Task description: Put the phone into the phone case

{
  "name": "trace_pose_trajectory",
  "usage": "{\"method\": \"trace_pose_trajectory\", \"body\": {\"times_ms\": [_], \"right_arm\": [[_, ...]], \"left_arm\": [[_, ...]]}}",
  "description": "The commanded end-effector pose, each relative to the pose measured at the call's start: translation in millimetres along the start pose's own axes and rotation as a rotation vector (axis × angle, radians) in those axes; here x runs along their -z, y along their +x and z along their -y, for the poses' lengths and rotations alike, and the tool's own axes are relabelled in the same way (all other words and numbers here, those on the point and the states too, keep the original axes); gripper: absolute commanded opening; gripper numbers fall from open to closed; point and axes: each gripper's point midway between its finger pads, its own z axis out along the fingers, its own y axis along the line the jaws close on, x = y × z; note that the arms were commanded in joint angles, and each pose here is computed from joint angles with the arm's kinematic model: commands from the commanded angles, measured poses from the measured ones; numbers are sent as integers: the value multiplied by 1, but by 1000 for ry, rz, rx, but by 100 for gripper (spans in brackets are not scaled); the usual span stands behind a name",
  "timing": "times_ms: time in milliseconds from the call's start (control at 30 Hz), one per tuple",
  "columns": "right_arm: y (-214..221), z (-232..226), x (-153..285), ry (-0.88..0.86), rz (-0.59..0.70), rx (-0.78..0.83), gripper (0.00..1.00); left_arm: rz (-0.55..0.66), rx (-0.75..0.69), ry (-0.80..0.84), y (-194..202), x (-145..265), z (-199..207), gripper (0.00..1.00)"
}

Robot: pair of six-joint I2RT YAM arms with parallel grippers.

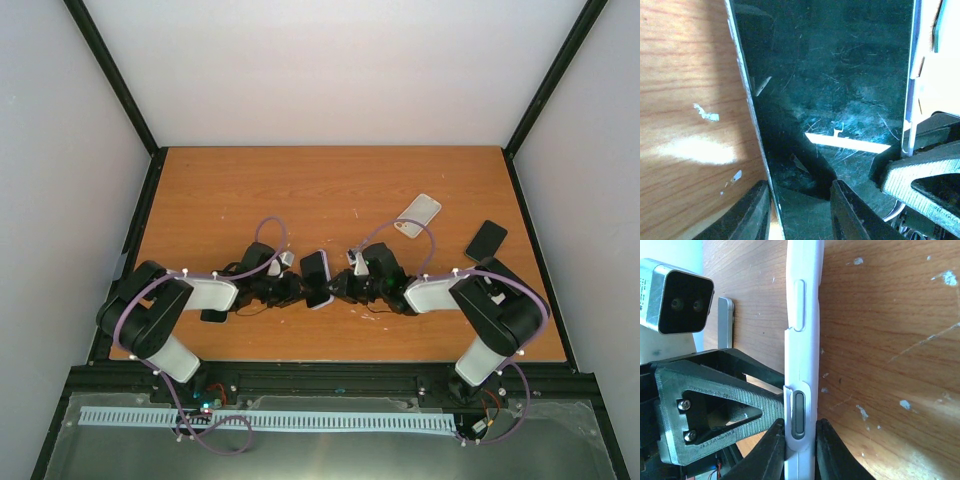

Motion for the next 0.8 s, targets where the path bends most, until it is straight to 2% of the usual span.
{"method": "trace_pose_trajectory", "body": {"times_ms": [0,200,367,500,633,767], "right_arm": [[5,-10,-4,-57,-14,26,15],[7,-5,-7,-46,-31,10,21],[6,-5,-6,-43,-22,17,13],[3,-20,3,-81,-3,55,12],[1,-43,16,-145,16,115,10],[0,-72,34,-229,30,160,10]], "left_arm": [[-30,-31,81,-1,-2,22,32],[-37,-50,120,-2,-4,30,29],[-27,-58,84,-5,-1,29,31],[26,-83,61,-15,15,37,45],[66,-101,140,-27,49,57,55],[147,-146,156,-39,83,75,77]]}}
